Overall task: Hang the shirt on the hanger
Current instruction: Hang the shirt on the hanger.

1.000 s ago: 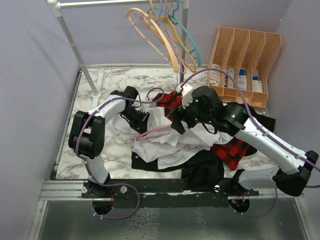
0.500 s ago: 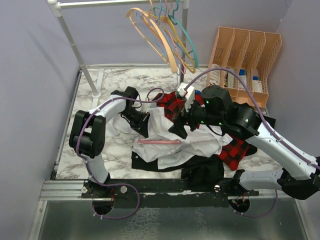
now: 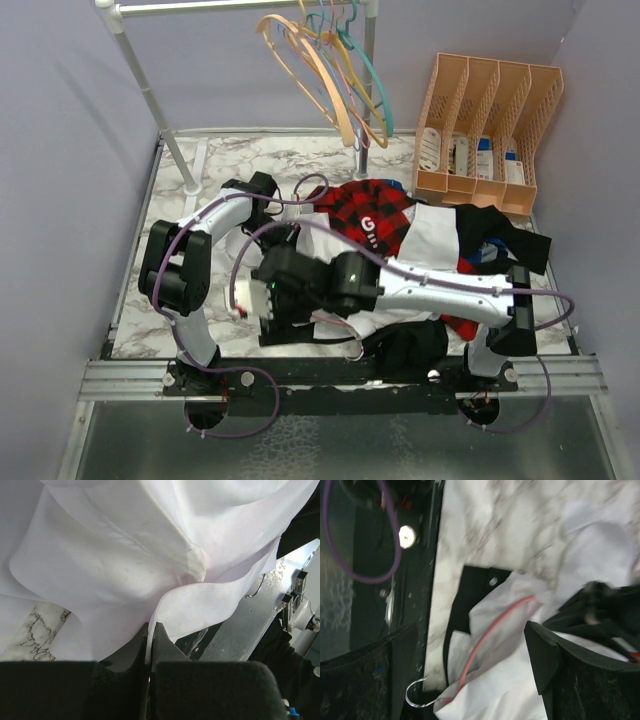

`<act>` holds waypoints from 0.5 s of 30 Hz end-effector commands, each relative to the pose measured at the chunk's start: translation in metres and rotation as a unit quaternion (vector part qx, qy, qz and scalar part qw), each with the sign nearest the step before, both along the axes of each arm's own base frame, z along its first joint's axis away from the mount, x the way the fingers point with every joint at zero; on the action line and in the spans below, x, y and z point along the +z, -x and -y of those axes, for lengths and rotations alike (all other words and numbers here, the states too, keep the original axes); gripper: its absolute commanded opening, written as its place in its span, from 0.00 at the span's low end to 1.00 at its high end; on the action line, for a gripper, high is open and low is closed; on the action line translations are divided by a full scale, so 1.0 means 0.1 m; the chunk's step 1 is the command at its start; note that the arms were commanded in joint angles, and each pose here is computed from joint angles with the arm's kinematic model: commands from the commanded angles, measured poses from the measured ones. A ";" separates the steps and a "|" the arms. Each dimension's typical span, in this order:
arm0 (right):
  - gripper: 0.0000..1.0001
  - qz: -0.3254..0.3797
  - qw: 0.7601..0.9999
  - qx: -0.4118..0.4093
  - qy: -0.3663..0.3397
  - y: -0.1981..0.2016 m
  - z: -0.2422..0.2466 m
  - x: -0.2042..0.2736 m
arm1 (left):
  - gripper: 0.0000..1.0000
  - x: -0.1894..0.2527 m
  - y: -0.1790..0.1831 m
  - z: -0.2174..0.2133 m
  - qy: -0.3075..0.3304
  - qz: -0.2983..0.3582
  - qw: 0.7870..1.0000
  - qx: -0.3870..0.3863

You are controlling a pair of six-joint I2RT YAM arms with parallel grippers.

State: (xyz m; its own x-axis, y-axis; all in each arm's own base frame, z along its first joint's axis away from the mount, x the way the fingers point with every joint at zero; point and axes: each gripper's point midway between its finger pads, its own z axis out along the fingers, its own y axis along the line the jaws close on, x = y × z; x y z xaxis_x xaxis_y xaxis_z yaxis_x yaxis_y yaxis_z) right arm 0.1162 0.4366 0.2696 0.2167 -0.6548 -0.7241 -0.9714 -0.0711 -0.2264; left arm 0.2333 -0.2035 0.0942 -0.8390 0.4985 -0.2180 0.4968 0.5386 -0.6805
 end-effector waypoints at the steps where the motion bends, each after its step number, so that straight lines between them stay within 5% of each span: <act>1: 0.88 0.093 0.991 -0.013 0.097 0.15 0.34 -0.54 | 0.00 0.09 0.00 0.04 0.019 0.001 1.000 -0.001; 4: 0.86 0.144 0.987 -0.062 0.039 0.14 0.40 -0.51 | 0.00 0.09 -0.01 0.03 0.019 0.001 1.000 0.000; 10: 0.57 0.178 0.974 -0.140 0.002 0.02 0.57 -0.76 | 0.00 0.16 -0.01 0.03 0.026 0.011 1.000 0.003; 15: 0.42 0.161 0.977 -0.138 -0.006 0.07 0.51 -1.00 | 0.00 0.21 0.01 0.00 0.030 0.019 0.999 0.006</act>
State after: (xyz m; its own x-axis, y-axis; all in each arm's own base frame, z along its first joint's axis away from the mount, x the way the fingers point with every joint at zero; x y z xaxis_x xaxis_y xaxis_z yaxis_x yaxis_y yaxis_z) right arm 0.1051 0.3664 0.1696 0.2812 -0.7719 -0.5702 -0.8455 0.0817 -0.5276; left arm 0.2347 -0.2017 0.0958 -0.8428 0.4904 -0.2219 0.4938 0.5404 -0.6813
